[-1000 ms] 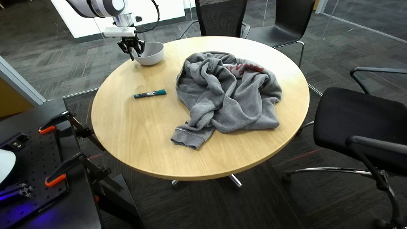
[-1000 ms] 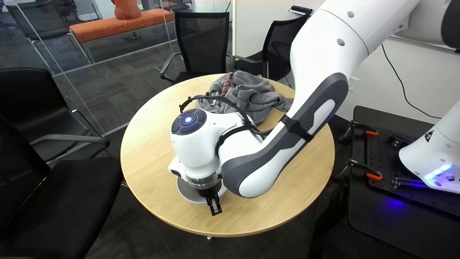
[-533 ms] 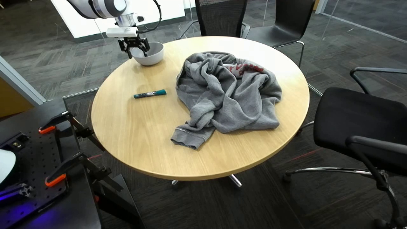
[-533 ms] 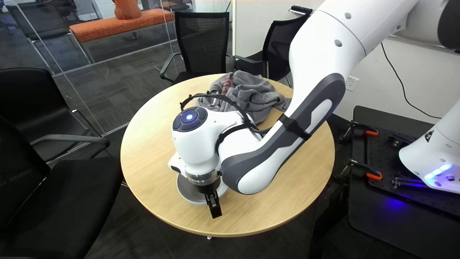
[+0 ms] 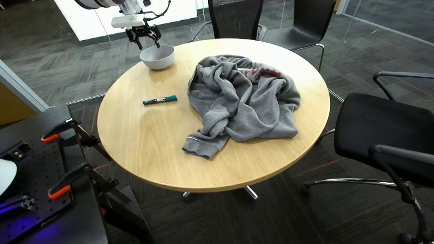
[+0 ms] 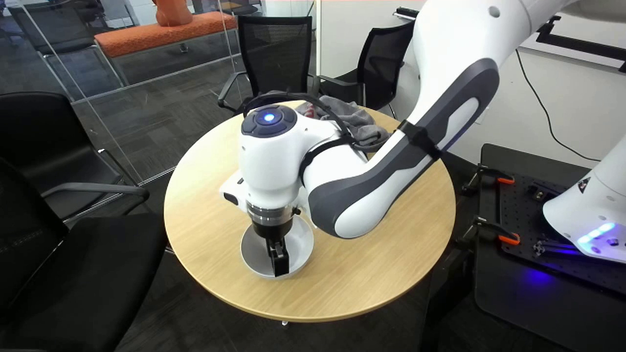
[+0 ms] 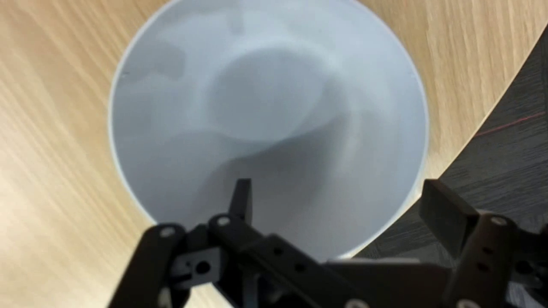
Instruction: Slide the bowl to the left then put the pen inside the bowl
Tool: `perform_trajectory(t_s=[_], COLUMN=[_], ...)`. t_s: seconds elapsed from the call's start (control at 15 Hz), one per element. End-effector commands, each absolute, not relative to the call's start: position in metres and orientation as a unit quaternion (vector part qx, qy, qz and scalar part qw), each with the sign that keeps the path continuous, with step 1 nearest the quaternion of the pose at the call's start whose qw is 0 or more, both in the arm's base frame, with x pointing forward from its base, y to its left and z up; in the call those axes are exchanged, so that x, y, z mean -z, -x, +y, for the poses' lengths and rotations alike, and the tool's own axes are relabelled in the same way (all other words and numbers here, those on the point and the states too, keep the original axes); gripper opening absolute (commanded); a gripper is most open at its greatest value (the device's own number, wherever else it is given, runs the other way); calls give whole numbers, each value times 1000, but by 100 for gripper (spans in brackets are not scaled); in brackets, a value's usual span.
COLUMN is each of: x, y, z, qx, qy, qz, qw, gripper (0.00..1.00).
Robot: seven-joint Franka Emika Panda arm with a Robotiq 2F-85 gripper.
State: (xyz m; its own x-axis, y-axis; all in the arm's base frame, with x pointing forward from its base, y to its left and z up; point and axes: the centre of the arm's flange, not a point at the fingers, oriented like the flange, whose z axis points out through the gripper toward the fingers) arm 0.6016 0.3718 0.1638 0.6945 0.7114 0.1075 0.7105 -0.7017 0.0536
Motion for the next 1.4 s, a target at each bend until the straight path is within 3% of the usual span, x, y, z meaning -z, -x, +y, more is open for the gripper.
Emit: perform_trajectory(t_s=[0.0, 0.6, 1.33], x=[-208, -245, -210], y=[-573, -524, -491], z=[334, 239, 142], qx=[-79, -96, -39], qy=[-942, -991, -978], qz=[325, 89, -204], qw=[15, 5, -11], gripper=[100, 100, 100])
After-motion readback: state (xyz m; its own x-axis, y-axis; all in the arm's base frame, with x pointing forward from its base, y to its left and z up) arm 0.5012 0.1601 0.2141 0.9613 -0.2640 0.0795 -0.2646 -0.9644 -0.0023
